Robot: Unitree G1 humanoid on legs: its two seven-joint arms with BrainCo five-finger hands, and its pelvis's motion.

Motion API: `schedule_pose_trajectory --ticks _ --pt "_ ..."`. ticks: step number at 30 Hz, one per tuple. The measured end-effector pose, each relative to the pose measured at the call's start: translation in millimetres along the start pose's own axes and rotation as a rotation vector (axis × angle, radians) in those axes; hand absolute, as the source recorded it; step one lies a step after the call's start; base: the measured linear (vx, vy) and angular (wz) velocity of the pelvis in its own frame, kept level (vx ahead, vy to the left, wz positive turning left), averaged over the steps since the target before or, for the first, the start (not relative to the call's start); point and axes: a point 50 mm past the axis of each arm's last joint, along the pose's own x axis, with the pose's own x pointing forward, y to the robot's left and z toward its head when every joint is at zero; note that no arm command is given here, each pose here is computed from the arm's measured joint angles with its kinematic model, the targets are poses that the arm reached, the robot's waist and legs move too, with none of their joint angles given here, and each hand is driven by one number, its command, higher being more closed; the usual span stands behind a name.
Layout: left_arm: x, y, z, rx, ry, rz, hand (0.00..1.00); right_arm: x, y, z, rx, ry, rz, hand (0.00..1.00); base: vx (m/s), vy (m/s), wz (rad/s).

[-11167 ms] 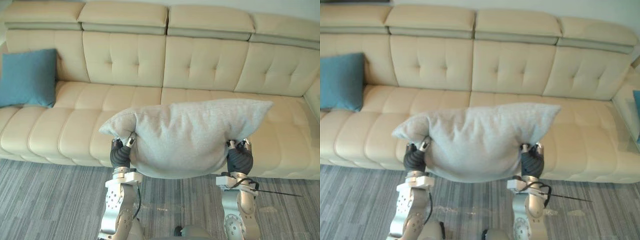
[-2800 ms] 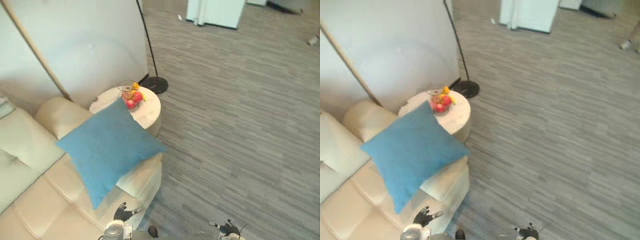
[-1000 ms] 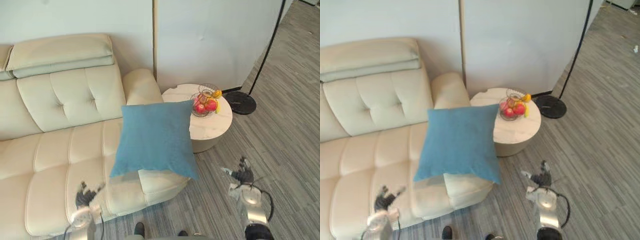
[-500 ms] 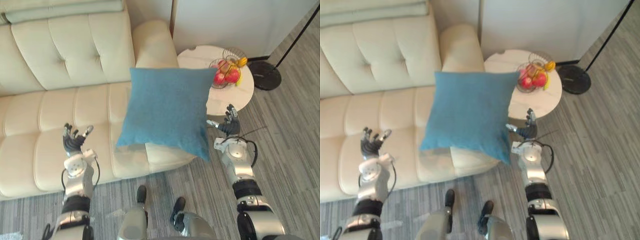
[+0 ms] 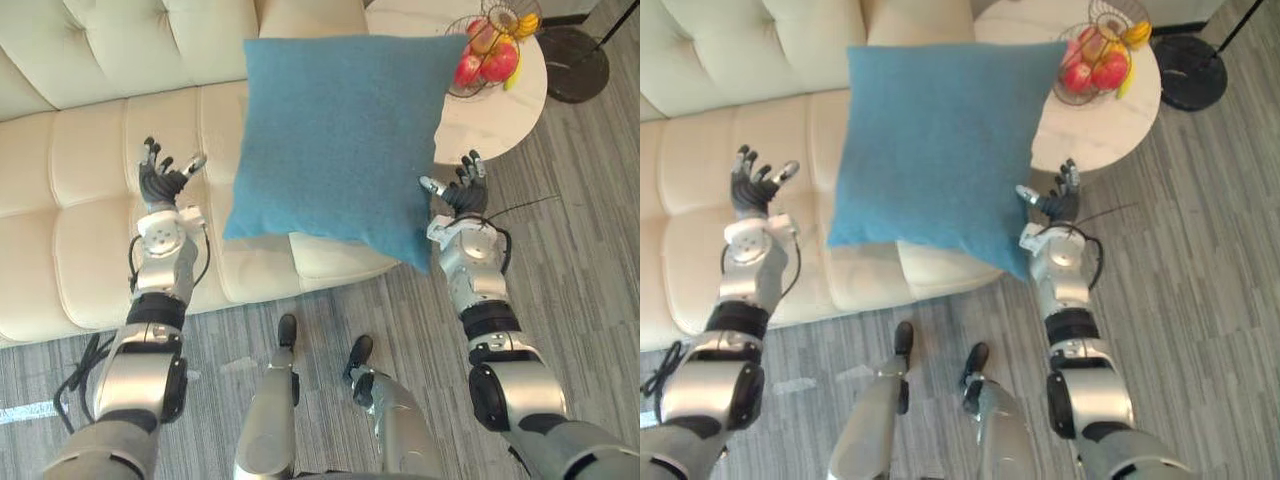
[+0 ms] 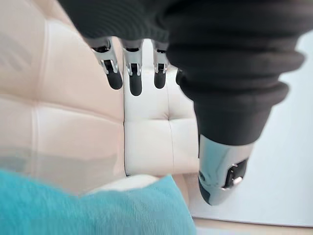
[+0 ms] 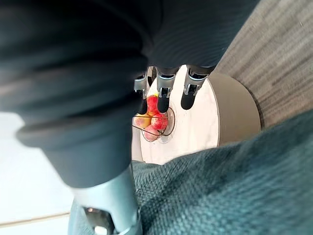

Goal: Pick up cushions and gather them together orderly.

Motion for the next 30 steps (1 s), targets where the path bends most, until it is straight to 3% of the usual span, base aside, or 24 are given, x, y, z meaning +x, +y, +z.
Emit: schedule_pose_trajectory --ticks 11,19,20,21,30 --pt "-4 -63 -3 -0.065 0.056 -0.114 0.00 2 44 19 0.074 -0.042 0.099 0.00 0.01 -0.015 -0.06" --pt "-8 -69 -12 -0.052 0.099 -0.115 0.00 -5 63 28 0.095 -0.082 0.153 0.00 0.00 -0.030 -0.01" --pt "-10 -72 -13 -0.057 0.103 -0.120 0.00 -5 64 30 0.101 -0.090 0.156 1.00 0.00 -0.016 0.10" --pt "-10 -73 -14 -0.059 0.105 -0.123 1.00 -5 65 32 0.104 -0.096 0.158 1.00 0.01 -0.022 0.10" --pt "-11 -78 -3 -0.142 0.071 -0.101 1.00 -5 65 36 0.128 -0.113 0.147 1.00 0.01 -0.028 0.03"
